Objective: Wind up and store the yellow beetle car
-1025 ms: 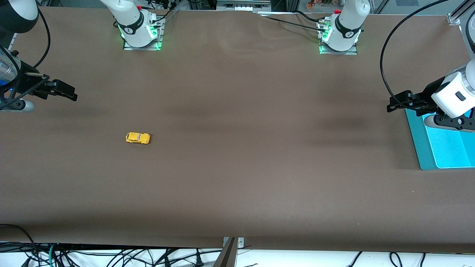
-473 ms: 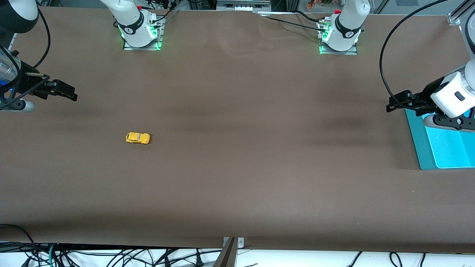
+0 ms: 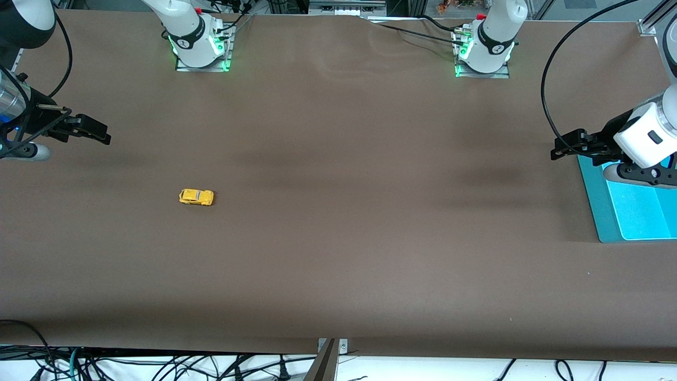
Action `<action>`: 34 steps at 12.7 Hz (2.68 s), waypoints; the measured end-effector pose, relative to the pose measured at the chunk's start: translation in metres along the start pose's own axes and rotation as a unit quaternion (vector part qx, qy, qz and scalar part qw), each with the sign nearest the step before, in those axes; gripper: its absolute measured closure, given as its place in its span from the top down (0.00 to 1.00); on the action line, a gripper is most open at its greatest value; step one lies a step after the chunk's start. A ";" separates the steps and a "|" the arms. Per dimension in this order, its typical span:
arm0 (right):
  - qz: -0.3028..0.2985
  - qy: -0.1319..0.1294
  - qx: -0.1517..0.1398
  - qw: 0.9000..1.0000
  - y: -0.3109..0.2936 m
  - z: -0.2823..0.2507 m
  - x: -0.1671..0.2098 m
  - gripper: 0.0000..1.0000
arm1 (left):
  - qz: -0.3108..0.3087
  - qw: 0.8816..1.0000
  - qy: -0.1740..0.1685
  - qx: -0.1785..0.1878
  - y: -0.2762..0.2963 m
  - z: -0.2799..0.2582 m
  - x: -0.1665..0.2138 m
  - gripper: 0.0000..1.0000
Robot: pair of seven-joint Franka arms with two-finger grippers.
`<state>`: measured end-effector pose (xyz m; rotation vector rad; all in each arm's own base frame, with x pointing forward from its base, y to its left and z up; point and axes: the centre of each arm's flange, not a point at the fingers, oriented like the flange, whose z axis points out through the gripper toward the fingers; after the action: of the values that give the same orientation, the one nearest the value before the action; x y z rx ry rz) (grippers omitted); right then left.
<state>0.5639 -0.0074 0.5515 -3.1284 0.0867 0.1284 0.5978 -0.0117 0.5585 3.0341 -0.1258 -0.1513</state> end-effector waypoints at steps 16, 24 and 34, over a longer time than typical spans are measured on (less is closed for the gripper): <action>-0.210 -0.044 0.005 0.977 -0.023 0.054 0.022 1.00 | 0.002 1.000 0.000 0.000 0.002 0.000 0.000 1.00; -0.580 -0.014 0.007 0.814 -0.036 0.215 0.062 1.00 | 0.003 1.000 -0.001 0.000 0.003 0.001 0.001 1.00; -0.722 0.048 -0.041 0.689 -0.072 0.343 0.025 0.88 | 0.003 1.000 -0.003 -0.002 0.003 0.004 0.002 1.00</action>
<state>0.5650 0.0675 0.2080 -2.2442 -2.2255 -0.0680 0.5995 -0.0158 0.5544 3.0300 -0.1338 -0.1615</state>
